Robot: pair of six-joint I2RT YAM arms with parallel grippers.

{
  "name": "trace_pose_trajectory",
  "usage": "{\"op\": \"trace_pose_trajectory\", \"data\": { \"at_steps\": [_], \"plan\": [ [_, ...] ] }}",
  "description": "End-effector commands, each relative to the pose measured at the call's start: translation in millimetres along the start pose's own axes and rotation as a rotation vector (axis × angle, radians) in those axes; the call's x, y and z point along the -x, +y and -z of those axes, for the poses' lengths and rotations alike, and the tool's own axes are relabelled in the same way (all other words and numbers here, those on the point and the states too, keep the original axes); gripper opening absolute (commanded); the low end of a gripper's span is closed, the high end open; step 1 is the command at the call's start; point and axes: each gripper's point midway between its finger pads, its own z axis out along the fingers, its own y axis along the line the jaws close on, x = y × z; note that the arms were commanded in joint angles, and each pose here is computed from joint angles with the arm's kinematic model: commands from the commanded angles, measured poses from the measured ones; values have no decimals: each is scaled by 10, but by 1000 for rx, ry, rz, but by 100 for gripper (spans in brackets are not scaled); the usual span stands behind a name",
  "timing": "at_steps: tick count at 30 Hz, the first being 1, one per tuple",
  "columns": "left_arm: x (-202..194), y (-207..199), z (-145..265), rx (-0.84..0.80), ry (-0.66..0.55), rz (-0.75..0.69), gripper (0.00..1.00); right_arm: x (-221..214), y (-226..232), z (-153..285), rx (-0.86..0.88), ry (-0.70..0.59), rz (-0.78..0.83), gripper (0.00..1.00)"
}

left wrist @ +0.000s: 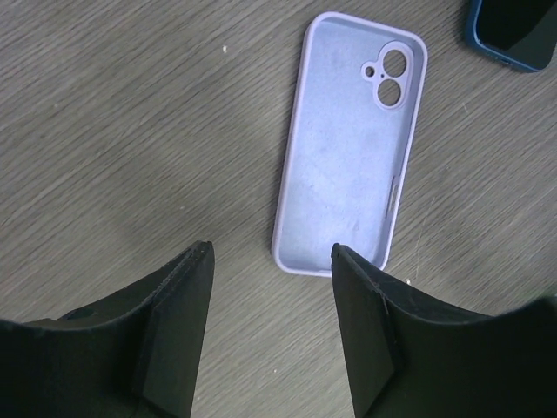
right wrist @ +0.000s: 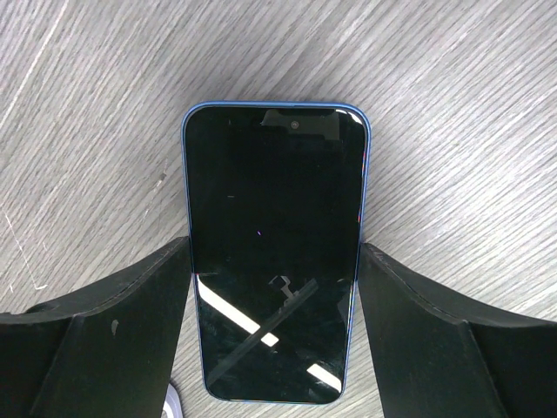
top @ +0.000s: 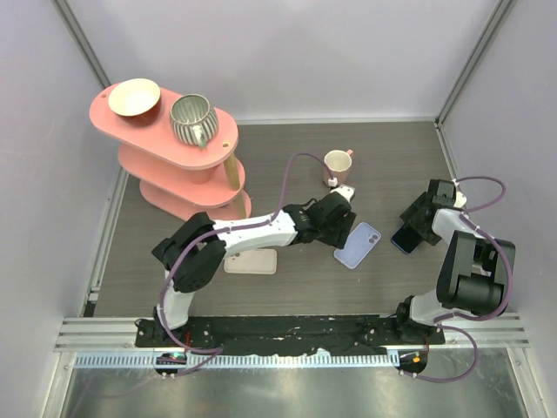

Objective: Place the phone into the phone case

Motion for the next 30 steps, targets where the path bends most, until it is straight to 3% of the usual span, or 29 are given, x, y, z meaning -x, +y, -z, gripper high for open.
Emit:
{"op": "trace_pose_trajectory", "data": {
  "at_steps": [1, 15, 18, 21, 22, 25, 30],
  "plan": [
    [258, -250, -85, -81, -75, -8, 60, 31, 116, -6, 52, -5, -3, 65],
    [-89, -133, -467, 3, 19, -32, 51, 56, 139, 23, 66, -12, 5, 64],
    [-150, -100, -480, 14, 36, -27, 43, 56, 160, 29, 76, -8, 7, 64],
    [-219, -93, -424, 11, 60, -4, 23, 56, 232, 61, 117, -2, 6, 63],
    [-290, -49, -406, 25, 77, 8, 13, 60, 280, 67, 143, -3, 6, 62],
    [-443, 8, -254, 41, 111, 101, 0, 11, 522, 156, 275, 5, 24, 62],
    [-654, 229, -25, 129, 124, 234, 0, -157, 792, 238, 379, 39, 98, 61]
  ]
}}
